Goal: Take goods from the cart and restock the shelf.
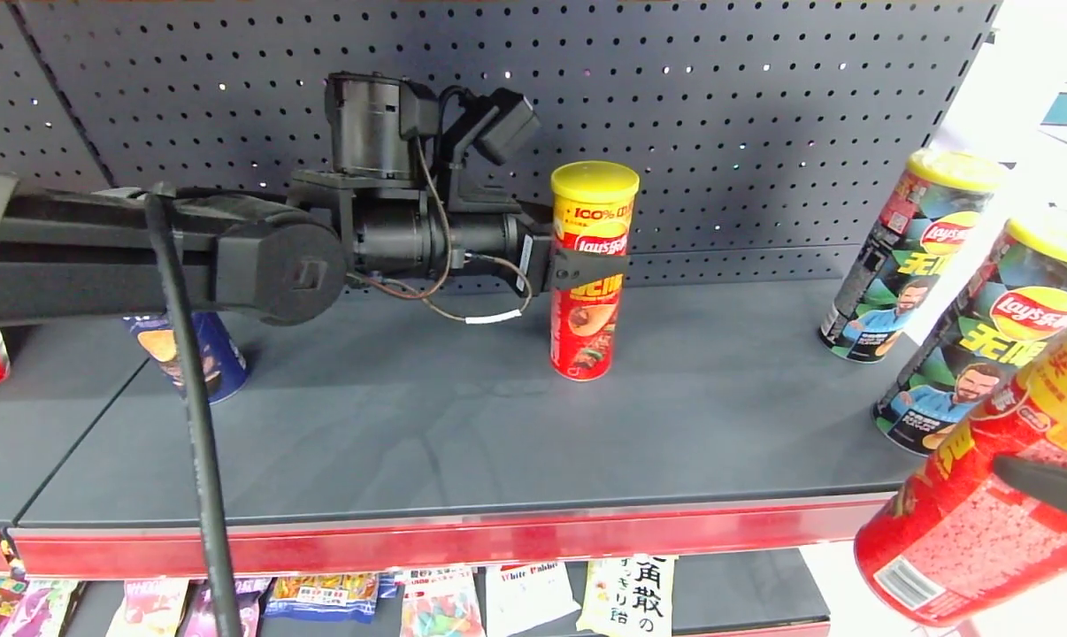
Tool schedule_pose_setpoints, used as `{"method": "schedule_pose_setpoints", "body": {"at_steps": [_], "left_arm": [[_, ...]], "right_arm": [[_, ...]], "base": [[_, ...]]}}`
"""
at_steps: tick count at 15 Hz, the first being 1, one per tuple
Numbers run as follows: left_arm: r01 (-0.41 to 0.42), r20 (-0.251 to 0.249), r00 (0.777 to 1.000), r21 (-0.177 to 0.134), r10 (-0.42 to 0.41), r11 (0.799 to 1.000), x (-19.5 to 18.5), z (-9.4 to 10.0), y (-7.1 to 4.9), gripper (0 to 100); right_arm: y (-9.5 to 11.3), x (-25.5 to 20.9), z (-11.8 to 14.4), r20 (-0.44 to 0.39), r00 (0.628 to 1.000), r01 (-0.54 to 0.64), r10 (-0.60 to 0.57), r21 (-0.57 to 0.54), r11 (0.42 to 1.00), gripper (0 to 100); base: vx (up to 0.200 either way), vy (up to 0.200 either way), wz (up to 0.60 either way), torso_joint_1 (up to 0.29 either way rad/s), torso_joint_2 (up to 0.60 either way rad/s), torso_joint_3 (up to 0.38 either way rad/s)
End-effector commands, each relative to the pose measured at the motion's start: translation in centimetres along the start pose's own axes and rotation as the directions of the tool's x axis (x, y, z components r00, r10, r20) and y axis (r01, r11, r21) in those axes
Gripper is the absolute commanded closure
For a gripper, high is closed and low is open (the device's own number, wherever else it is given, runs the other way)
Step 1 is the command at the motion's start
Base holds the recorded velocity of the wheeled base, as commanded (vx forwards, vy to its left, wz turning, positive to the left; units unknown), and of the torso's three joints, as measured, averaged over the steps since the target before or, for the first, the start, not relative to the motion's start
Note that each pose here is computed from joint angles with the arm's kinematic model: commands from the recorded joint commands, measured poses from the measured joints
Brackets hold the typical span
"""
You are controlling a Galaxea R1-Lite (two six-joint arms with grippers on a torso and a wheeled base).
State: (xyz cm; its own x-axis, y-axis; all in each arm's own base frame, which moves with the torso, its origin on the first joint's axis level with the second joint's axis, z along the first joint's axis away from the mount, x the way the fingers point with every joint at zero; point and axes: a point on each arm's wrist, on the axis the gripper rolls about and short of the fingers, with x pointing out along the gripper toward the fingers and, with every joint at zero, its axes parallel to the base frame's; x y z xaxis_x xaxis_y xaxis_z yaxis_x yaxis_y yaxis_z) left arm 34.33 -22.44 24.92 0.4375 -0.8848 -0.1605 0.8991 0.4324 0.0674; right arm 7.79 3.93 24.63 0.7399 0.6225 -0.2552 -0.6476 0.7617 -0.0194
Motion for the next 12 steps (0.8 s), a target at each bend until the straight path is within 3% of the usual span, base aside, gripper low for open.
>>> {"method": "schedule_pose_setpoints", "body": {"at_steps": [1, 7, 8, 12], "left_arm": [[0.006, -0.009, 1.0, -0.006, -0.006, 1.0, 0.5, -0.5, 0.1, 0], [0.03, -0.002, 1.0, -0.001, -0.03, 1.0, 2.1, -0.7, 0.0, 0], [0.037, -0.003, 0.999, 0.0, -0.037, 0.999, 2.4, -0.9, 0.0, 100], [0.059, -0.007, 0.998, -0.005, -0.059, 0.998, 2.6, -1.0, -0.3, 100]], "right_arm": [[0.0, 0.0, 0.0, -0.001, 1.0, 0.0, 0.0, 0.0, 1.0, 100], [0.0, 0.0, 0.0, -0.003, 1.0, 0.0, 0.0, 0.001, 1.0, 100], [0.0, 0.0, -0.1, -0.003, 1.0, 0.0, 0.0, 0.001, 1.0, 100], [-0.1, 0.0, -0.1, -0.003, 1.0, 0.015, -0.015, 0.003, 1.0, 100]], "base": [[0.0, 0.0, 0.0, 0.0, 0.0, 0.0], [0.0, 0.0, 0.0, 0.0, 0.0, 0.0], [0.0, 0.0, 0.0, 0.0, 0.0, 0.0], [0.0, 0.0, 0.0, 0.0, 0.0, 0.0]]}}
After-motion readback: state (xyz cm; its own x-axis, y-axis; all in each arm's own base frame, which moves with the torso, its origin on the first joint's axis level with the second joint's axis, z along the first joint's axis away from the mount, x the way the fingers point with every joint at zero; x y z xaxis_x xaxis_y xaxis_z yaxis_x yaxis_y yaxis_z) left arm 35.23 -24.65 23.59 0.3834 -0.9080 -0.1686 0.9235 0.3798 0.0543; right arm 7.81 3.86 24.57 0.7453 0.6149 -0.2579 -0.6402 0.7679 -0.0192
